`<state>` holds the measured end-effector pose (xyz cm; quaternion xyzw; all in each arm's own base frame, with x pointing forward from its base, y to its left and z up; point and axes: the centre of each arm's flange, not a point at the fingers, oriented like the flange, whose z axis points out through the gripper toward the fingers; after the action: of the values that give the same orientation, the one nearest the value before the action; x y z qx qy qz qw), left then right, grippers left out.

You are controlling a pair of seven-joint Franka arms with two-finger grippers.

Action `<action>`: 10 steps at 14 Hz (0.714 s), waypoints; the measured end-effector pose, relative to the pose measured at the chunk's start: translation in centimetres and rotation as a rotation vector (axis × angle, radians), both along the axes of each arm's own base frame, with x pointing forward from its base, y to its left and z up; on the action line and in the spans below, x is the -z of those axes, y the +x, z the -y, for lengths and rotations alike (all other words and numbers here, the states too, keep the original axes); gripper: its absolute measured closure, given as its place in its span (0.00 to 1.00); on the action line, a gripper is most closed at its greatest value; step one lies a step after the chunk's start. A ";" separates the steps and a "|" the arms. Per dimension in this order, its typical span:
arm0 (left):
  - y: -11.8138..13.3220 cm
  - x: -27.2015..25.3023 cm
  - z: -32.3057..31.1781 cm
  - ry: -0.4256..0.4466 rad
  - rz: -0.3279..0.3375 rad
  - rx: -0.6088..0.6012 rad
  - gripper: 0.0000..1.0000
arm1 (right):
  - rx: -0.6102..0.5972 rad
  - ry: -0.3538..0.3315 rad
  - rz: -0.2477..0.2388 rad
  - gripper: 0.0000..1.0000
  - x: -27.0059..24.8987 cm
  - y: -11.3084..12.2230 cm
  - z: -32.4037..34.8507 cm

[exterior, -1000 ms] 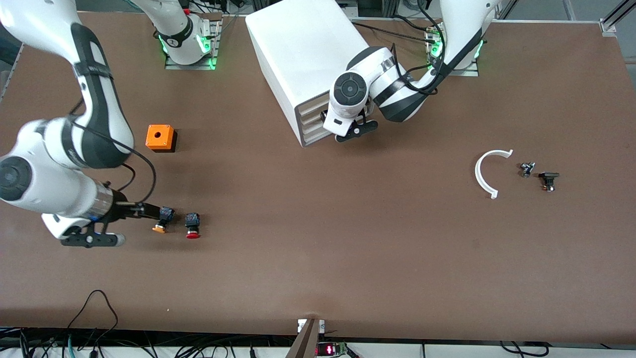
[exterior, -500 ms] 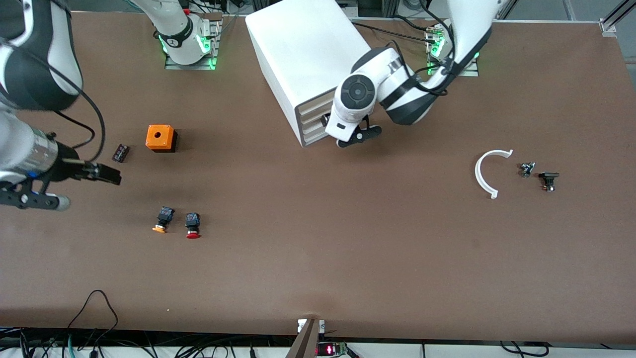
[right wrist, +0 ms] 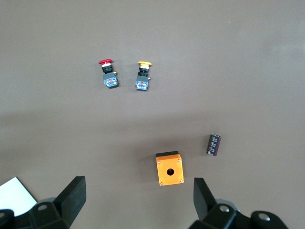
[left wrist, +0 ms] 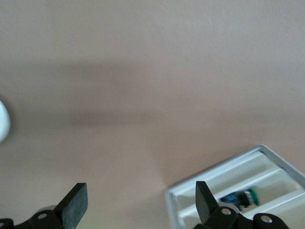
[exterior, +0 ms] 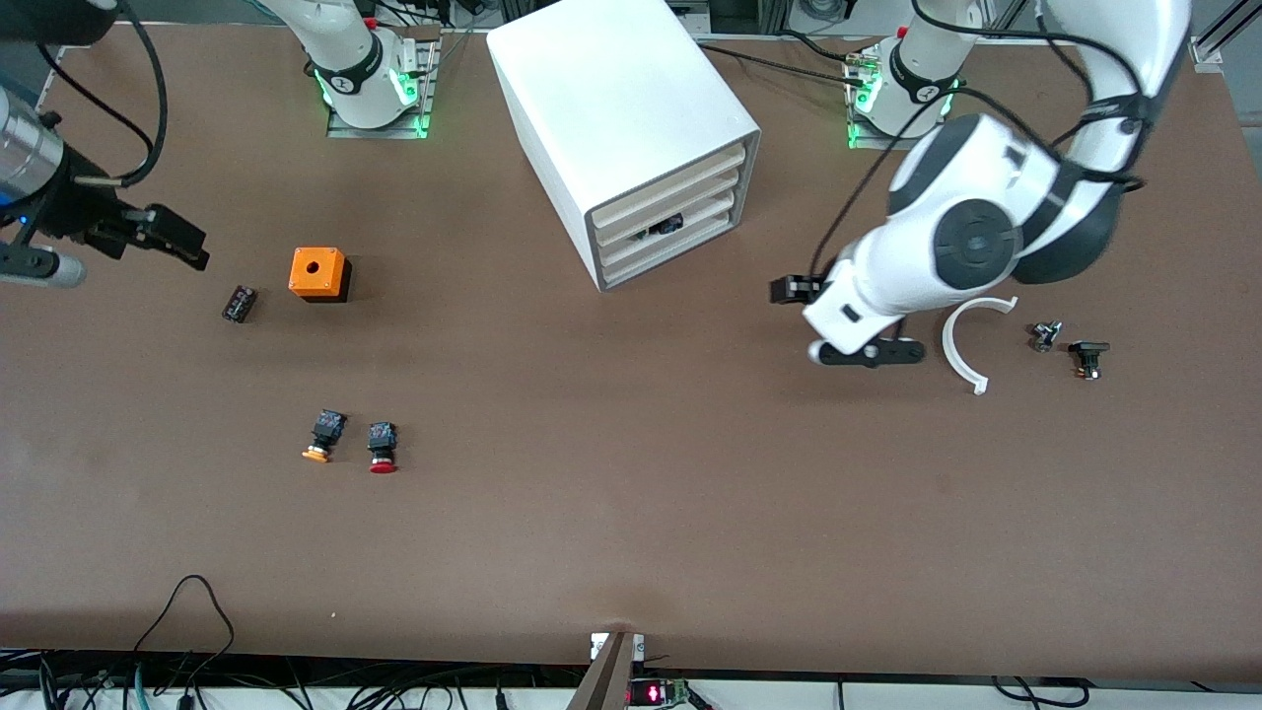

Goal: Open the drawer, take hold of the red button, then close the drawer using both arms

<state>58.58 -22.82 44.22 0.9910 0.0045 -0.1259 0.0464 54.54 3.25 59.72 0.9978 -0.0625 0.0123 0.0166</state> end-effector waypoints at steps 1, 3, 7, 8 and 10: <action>0.3 -1.5 -1.8 0.012 0.040 0.034 0.00 | 0.000 -0.001 0.011 0.00 0.0 -1.2 0.1; 0.5 -5.1 -5.5 0.049 0.116 0.084 0.00 | 0.001 -0.001 0.024 0.00 -0.2 -2.5 0.1; -1.4 -11.8 -13.6 0.107 0.208 0.138 0.00 | 0.002 0.000 0.031 0.00 -0.5 -2.0 0.2; -2.3 -12.5 -15.7 0.117 0.207 0.136 0.00 | 0.000 0.000 0.019 0.00 -1.0 -1.6 0.2; -3.4 -13.1 -18.2 0.125 0.211 0.114 0.00 | -0.006 0.000 -0.017 0.00 -2.2 0.0 0.2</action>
<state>55.16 -4.58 57.32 0.9983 -0.0492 -0.0230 -0.0224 54.54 3.02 61.93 0.9981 -0.0596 0.0041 0.0173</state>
